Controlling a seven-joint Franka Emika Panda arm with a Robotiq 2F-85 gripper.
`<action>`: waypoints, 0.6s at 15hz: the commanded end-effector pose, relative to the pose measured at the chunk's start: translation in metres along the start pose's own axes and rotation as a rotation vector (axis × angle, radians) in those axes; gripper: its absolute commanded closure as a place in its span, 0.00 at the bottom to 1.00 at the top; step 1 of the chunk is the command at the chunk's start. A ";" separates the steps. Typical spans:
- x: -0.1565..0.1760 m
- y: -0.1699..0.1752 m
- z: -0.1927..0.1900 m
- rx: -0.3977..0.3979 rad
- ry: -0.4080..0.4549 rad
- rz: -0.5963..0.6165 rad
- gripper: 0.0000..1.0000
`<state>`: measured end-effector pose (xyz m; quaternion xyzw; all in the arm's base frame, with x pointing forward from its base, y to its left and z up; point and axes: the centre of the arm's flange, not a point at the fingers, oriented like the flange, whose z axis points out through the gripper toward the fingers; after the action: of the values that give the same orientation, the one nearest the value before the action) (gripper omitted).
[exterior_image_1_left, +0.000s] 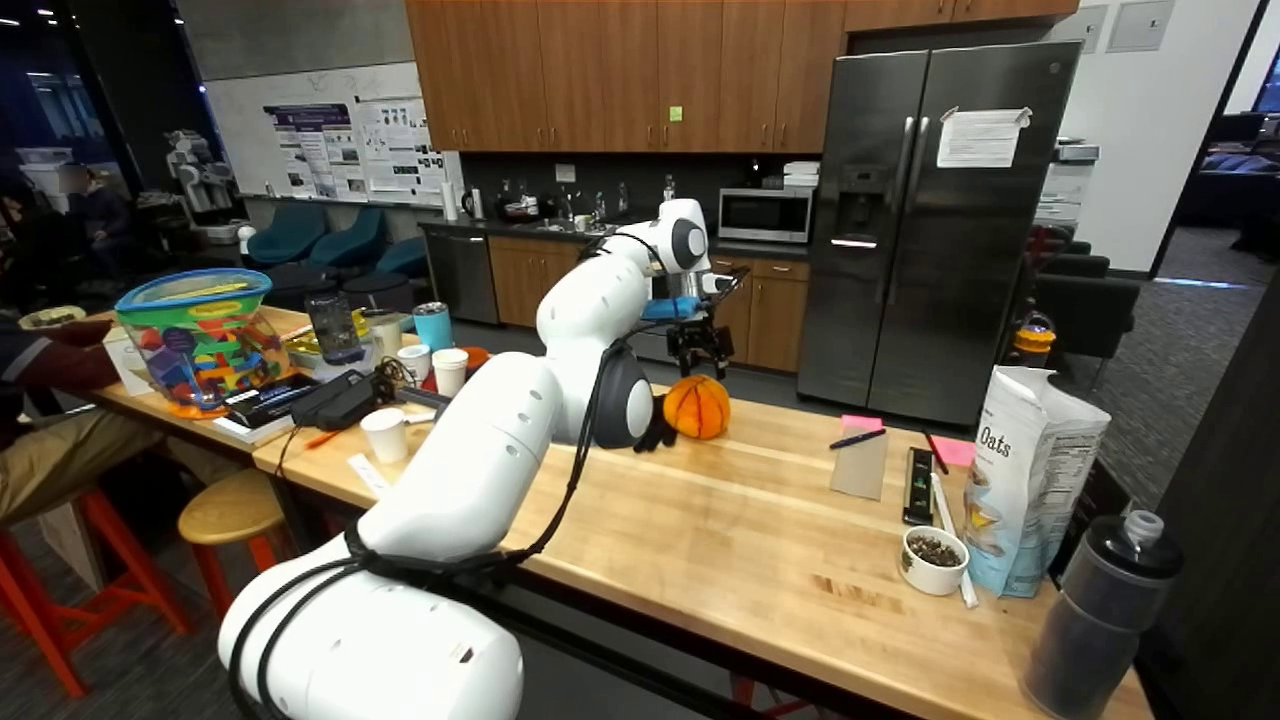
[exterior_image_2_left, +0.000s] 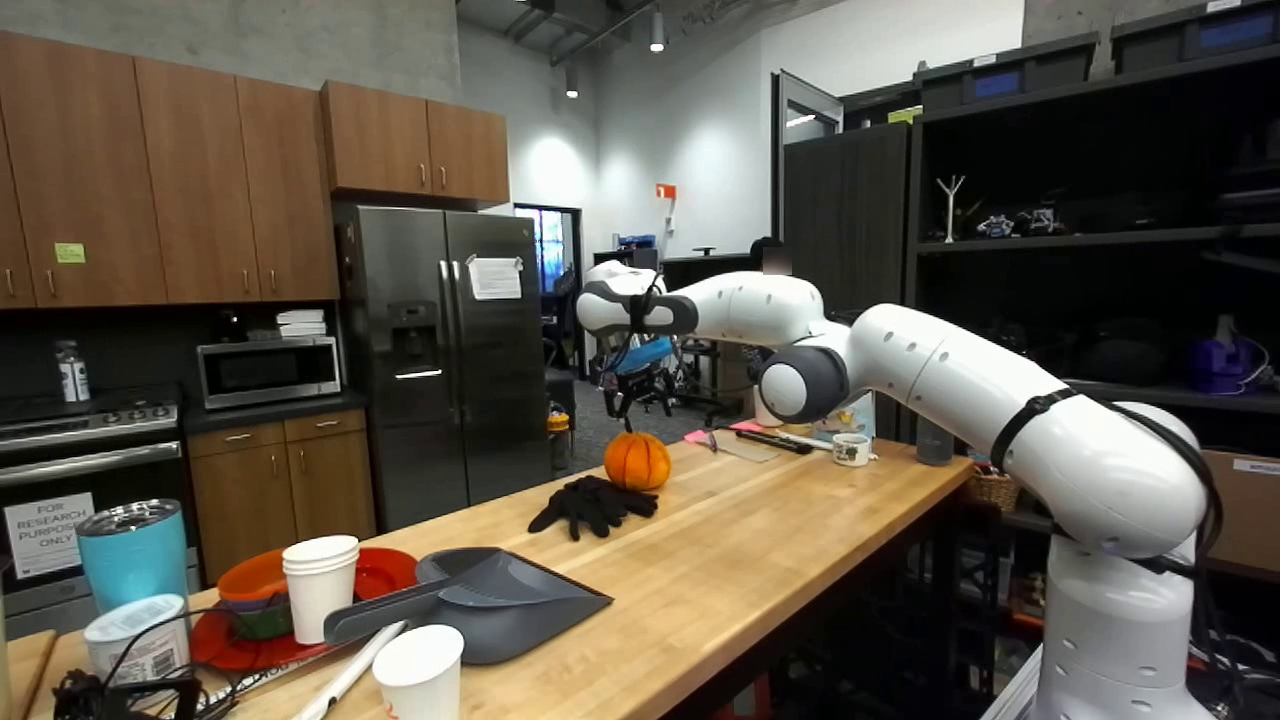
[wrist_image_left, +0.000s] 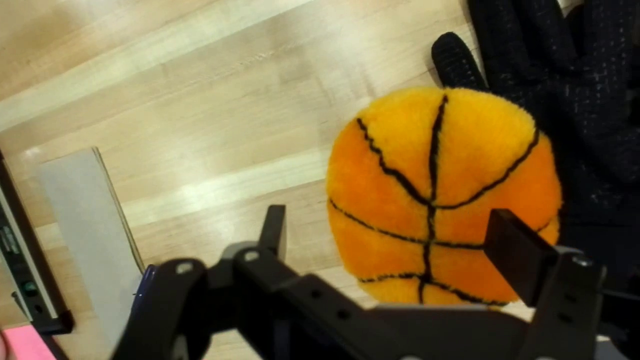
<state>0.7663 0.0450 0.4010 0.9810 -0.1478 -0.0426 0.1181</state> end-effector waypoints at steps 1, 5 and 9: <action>0.003 0.002 -0.006 0.080 0.004 -0.058 0.00; 0.005 0.002 -0.001 0.142 -0.019 -0.084 0.00; 0.008 0.004 0.009 0.161 -0.047 -0.092 0.00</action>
<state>0.7700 0.0433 0.3958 0.9909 -0.1147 -0.0492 0.0508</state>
